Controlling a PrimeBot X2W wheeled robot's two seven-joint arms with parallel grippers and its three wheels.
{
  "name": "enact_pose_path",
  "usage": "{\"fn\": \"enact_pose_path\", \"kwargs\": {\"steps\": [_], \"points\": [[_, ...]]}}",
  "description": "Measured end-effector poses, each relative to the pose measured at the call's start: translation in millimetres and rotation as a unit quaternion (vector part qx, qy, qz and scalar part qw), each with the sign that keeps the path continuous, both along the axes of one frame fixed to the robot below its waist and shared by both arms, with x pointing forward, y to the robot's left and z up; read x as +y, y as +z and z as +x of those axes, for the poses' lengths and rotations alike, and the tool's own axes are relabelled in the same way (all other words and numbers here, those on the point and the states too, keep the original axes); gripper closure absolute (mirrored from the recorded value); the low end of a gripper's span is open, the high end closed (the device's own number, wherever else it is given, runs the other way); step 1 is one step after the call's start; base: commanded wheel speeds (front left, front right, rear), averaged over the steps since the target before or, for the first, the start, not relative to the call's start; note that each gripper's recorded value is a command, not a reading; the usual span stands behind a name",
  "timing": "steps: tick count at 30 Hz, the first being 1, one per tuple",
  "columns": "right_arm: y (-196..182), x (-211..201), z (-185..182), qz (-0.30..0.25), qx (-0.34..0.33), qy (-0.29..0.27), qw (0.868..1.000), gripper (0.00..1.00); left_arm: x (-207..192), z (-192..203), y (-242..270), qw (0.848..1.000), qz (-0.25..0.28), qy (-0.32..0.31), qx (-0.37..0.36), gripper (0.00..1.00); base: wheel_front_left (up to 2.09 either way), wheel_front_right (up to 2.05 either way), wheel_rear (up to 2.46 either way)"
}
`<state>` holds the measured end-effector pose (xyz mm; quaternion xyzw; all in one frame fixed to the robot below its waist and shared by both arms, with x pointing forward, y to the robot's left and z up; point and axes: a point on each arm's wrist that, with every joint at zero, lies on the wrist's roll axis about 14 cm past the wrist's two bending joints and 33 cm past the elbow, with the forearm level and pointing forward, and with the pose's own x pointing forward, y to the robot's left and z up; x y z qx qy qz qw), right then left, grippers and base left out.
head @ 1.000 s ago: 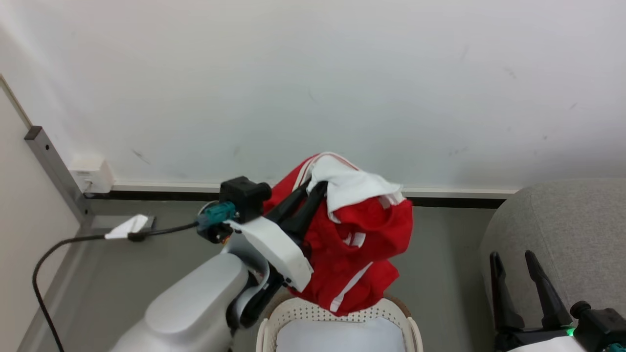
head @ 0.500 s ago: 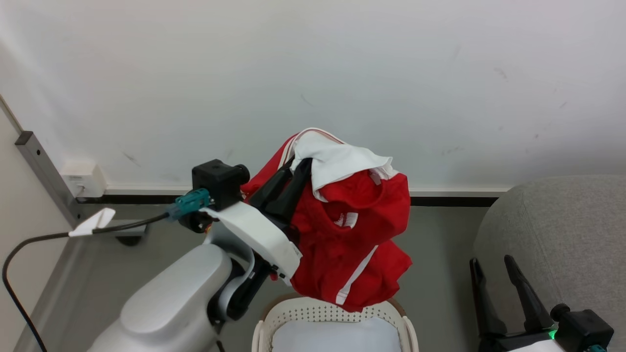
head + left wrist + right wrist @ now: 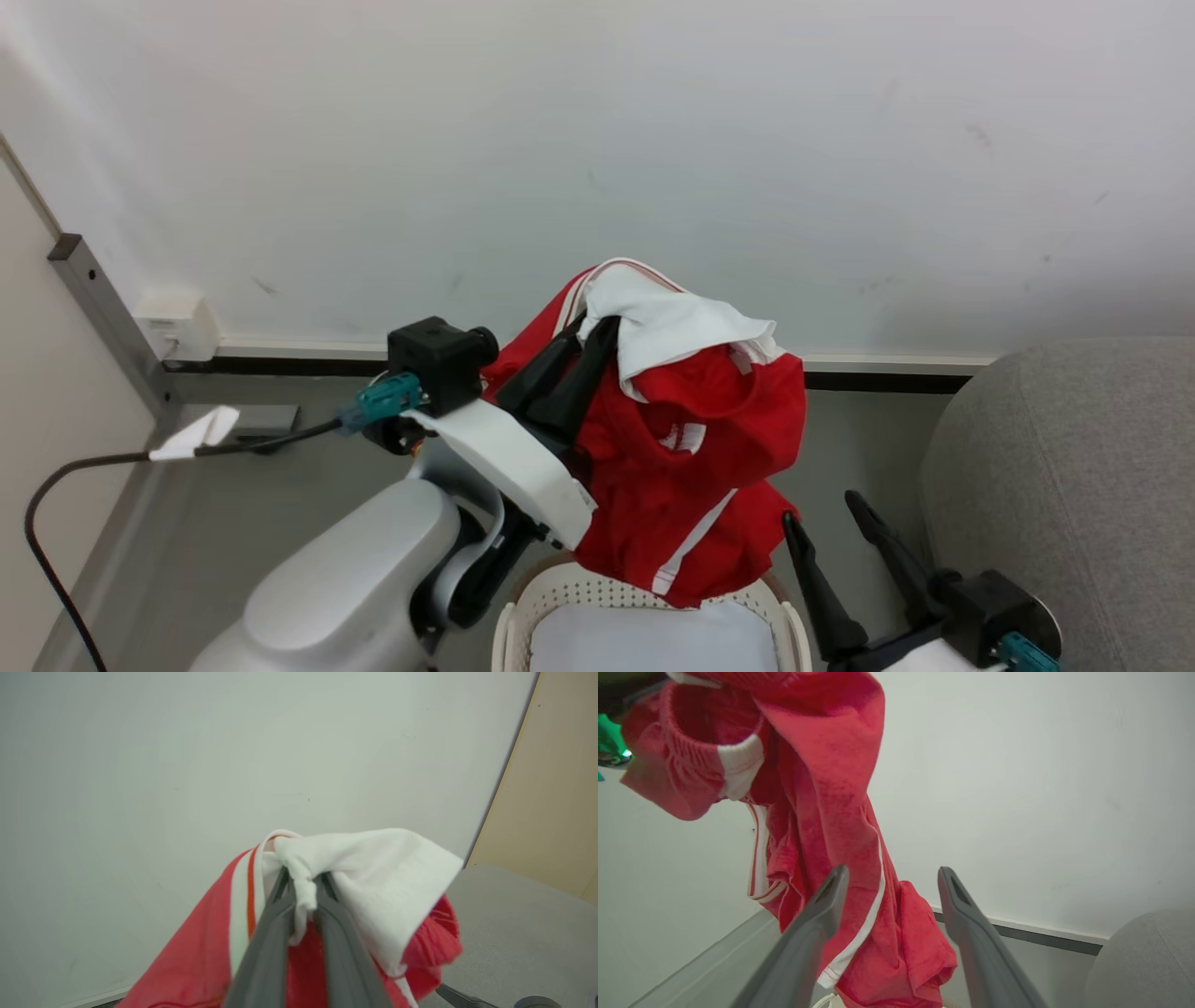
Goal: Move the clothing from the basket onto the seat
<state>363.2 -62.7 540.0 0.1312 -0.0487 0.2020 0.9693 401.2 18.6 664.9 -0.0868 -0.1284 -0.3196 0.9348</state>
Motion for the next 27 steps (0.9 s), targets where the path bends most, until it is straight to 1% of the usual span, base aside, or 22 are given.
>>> {"fn": "enact_pose_path", "kwargs": {"steps": [7, 13, 18, 27], "points": [[-11, 34, 12, -0.055, 0.02, 0.055, 0.997, 0.0, -4, -12, -4, 1.0, 0.002, -0.01, 0.008, 1.0, 0.0, 0.0, 0.0], [-17, 58, 25, -0.099, 0.017, 0.088, 0.991, 0.0, -10, -27, -9, 1.0, 0.008, -0.025, 0.018, 1.0, 0.0, 0.0, 0.0], [-31, 76, 29, -0.119, 0.036, 0.115, 0.986, 0.0, -12, -39, -16, 0.999, 0.017, -0.032, 0.027, 1.0, 0.0, 0.0, 0.0], [-41, 105, 34, -0.128, 0.041, 0.156, 0.979, 0.0, -12, -57, -20, 0.998, 0.021, -0.037, 0.035, 1.0, 0.0, 0.0, 0.0]]}}
